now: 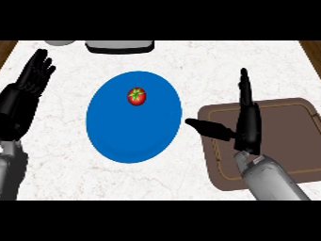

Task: Pick the tomato from the tray and place it in the plate

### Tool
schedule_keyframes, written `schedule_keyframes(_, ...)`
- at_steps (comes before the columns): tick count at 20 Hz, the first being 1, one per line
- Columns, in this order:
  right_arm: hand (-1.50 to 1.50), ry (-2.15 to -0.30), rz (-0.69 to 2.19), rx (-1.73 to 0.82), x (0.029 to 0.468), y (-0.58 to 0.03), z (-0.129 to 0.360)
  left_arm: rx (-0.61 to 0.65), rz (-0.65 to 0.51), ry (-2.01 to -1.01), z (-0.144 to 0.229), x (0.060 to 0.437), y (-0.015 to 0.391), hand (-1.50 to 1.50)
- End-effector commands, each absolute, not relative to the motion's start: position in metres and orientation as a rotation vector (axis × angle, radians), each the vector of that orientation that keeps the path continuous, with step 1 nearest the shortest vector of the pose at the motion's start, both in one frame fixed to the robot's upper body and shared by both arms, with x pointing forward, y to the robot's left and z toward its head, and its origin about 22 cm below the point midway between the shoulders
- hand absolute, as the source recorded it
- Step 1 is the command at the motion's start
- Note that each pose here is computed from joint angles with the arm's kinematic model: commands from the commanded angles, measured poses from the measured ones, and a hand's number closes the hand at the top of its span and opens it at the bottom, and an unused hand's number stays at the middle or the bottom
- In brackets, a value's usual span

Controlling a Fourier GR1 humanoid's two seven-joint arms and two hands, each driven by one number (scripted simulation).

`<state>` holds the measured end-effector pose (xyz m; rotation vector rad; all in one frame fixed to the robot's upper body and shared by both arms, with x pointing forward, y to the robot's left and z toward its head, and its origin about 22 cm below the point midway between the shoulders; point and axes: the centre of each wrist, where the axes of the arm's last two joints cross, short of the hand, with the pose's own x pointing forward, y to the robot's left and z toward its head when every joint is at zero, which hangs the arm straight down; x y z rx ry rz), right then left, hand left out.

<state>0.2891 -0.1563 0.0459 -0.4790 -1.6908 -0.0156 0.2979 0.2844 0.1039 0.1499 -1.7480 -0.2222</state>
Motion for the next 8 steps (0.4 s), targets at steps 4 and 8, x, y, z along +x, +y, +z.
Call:
schedule_keyframes(4, -1.50, -1.699, 0.023, -0.485, 0.264, -0.212, 0.043, 0.137, -0.234, -1.743, 0.105, 0.300, 0.293, 0.00)
schedule_keyframes(8, -1.50, -1.719, 0.047, -0.576, 0.231, -0.220, 0.024, 0.140, -0.226, -1.733, 0.100, 0.300, 0.278, 0.00)
